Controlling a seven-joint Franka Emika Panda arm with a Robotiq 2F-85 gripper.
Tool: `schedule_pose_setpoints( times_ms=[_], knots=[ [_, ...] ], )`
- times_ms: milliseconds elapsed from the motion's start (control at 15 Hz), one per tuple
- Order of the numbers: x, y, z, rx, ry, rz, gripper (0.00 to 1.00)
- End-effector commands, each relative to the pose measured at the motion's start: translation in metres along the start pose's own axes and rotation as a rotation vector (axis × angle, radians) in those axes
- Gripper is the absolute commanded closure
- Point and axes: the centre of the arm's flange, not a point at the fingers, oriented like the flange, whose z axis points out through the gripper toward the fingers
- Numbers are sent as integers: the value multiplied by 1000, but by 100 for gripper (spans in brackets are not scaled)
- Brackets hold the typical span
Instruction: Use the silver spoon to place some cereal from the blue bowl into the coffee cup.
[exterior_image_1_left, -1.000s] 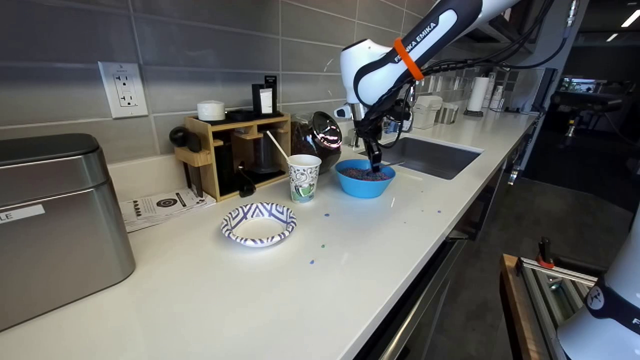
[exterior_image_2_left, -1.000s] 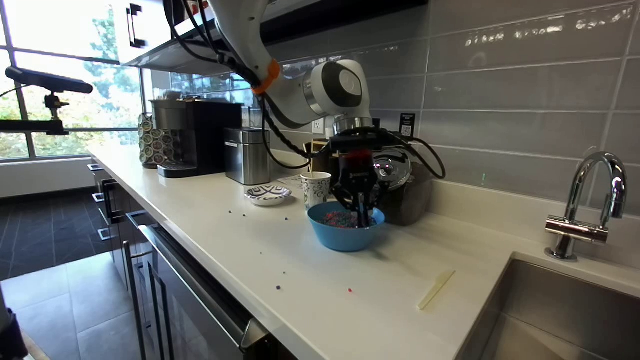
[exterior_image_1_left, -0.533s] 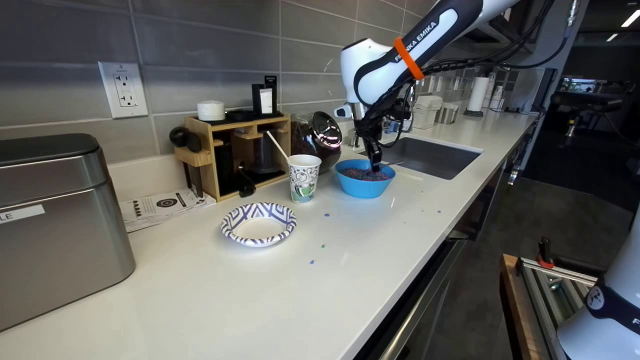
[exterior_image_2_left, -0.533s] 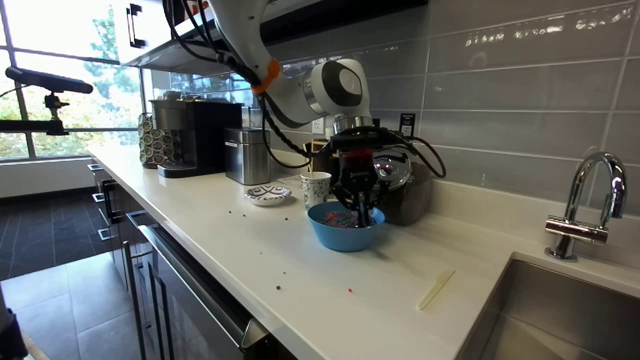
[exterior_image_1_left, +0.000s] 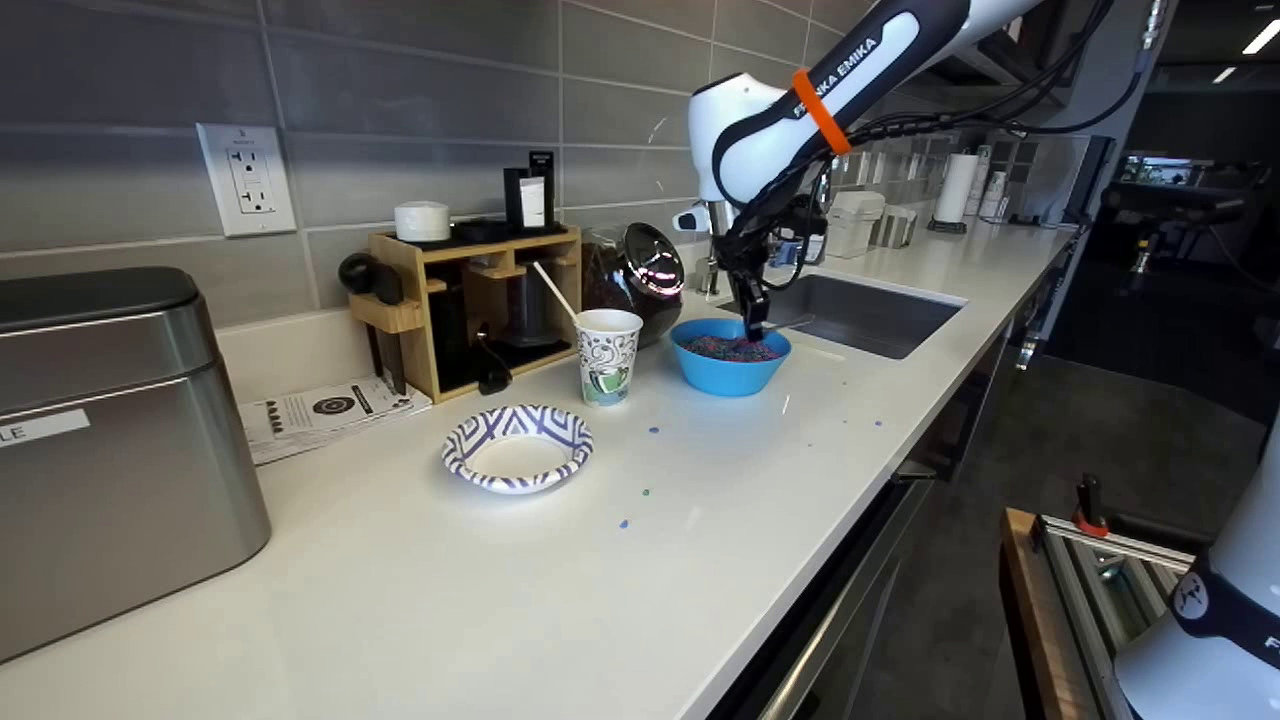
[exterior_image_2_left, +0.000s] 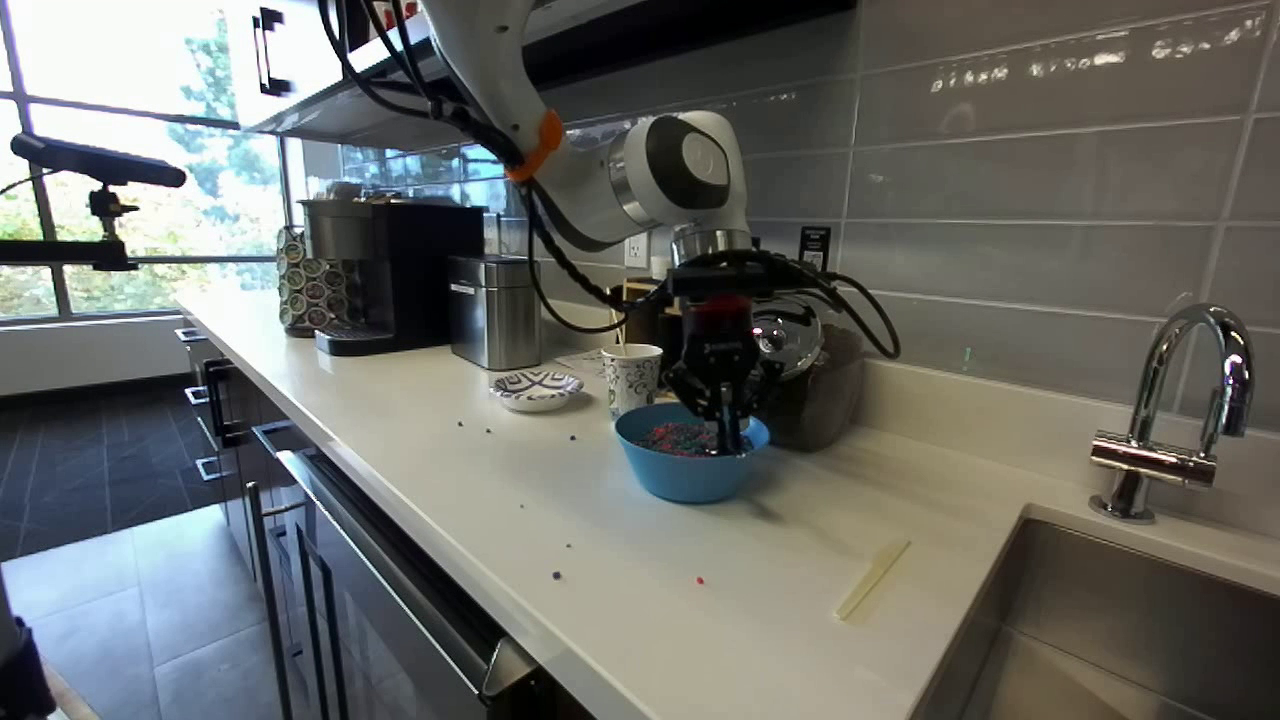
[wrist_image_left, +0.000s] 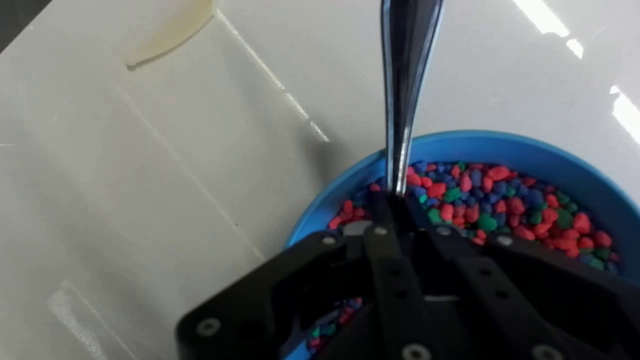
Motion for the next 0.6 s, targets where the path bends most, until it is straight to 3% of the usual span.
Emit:
schedule_pose_setpoints(
  times_ms=[0,533],
  knots=[
    [-16,-6,-2,28,53,-12,99],
    [-30,-12,-19,27,96,-38,99]
  ],
)
